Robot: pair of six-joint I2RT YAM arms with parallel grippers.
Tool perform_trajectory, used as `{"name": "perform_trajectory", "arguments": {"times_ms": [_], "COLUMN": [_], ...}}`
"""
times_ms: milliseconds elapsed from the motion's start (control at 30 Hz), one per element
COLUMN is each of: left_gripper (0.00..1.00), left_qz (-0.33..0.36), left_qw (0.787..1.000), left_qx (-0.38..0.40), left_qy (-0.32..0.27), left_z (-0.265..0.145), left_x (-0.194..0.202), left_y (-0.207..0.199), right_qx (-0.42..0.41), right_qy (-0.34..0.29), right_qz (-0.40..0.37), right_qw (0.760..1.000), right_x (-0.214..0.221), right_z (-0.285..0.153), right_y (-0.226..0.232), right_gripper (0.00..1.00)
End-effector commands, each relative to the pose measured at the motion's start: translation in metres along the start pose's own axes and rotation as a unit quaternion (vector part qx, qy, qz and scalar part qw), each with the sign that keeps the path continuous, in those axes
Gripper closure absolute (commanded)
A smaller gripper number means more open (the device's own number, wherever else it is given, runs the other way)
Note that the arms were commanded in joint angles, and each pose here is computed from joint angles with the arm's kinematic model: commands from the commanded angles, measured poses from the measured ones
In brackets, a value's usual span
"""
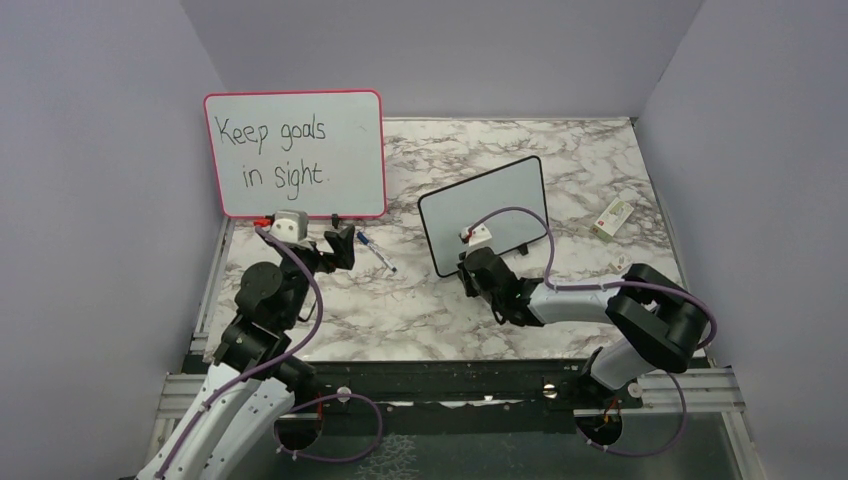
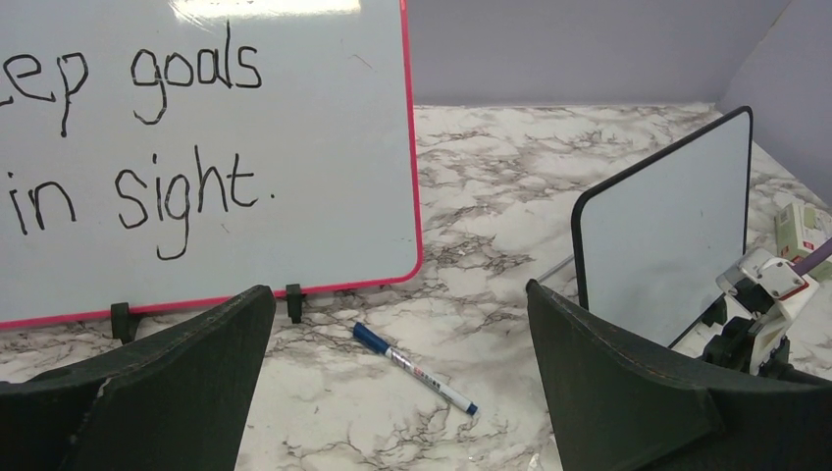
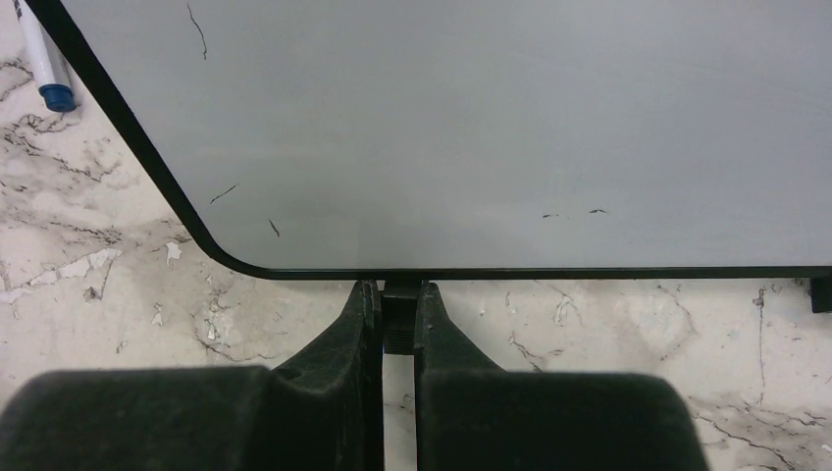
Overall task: Write a sentence on the whiteboard
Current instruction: Move the whiteboard to the center of the board.
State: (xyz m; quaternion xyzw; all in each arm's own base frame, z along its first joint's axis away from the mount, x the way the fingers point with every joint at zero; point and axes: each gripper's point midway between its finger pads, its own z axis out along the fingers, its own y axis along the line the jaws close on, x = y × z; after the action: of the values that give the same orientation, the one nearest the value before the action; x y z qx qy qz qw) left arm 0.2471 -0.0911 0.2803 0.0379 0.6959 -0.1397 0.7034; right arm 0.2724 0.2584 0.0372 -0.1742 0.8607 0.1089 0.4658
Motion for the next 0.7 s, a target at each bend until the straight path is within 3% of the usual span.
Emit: {"name": "perform_trajectory", "arguments": {"times_ms": [0, 300, 500, 667], "left_gripper": [0.01, 0.01, 0.01, 0.01], "left_qz": [-0.002, -0.007, -0.022, -0.034], "left_qw": [1.000, 0.999, 0.998, 0.995], "left_qx": [0.016, 0.020, 0.013, -0.013], "left_qy": [0.004, 0.028, 0.059, 0.095], "left_z": [0.002, 0.007, 0.012, 0.020], "left_x": [0.002, 0.012, 0.022, 0.034], "left_y": [-0.007, -0.010, -0.012, -0.008], "right_qx": [0.017, 0.014, 0.010, 0.011], "right_qy": [0.036, 0.030, 0.023, 0.005], "right_qz": [0.018, 0.020, 0.022, 0.029], "right_qw": [0.999, 0.999, 0.999, 1.000], "right_x": [0.028, 0.023, 0.014, -0.004], "right_z": [-0.008, -0.013, -0.020, -0.035], "right_y": [-0.003, -0.002, -0.002, -0.007], "right_gripper": [0.99, 0.94, 0.68, 0.40]}}
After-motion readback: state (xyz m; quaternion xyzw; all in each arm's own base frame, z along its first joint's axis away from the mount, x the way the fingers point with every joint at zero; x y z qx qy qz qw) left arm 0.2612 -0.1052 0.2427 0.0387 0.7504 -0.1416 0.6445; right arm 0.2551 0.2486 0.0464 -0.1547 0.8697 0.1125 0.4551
